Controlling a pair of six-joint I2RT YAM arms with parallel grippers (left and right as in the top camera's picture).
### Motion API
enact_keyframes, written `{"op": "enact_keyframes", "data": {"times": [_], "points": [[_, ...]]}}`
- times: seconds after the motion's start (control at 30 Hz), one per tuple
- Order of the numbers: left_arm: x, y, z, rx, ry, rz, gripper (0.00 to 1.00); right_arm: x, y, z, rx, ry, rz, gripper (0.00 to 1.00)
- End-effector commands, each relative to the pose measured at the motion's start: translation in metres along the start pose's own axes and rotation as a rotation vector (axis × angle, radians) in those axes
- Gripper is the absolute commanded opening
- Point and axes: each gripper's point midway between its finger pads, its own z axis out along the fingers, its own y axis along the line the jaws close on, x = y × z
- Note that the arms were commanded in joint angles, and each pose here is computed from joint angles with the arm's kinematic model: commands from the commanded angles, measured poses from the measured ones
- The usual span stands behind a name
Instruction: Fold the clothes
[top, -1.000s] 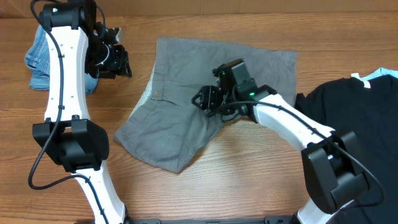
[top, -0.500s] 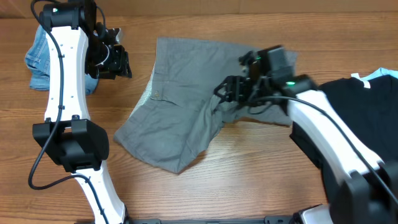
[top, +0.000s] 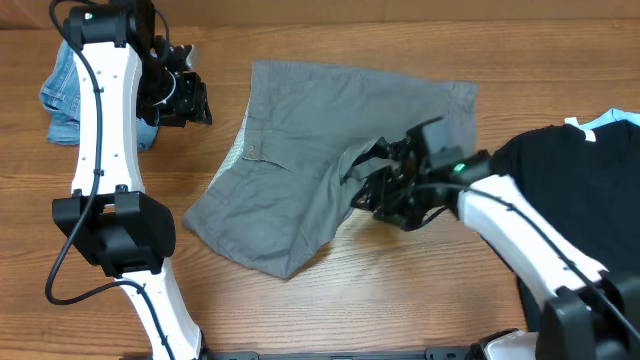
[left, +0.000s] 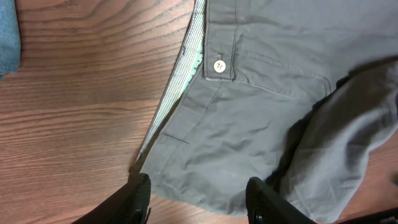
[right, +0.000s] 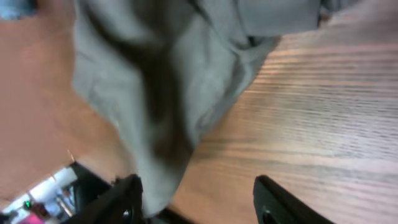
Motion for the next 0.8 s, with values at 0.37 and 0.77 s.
{"op": "enact_keyframes", "data": {"times": [0.37,0.77], "points": [[0.003,-0.008,-0.011,0.01,-0.026,0.039,0.53,-0.002,-0.007,0.047,-0.09,-0.073,0.311,0.62],[0.003,-0.008,-0.011,0.011,-0.025,0.039,0.53,0.018,0.017,0.076,-0.069,-0.097,0.289,0.57]]}}
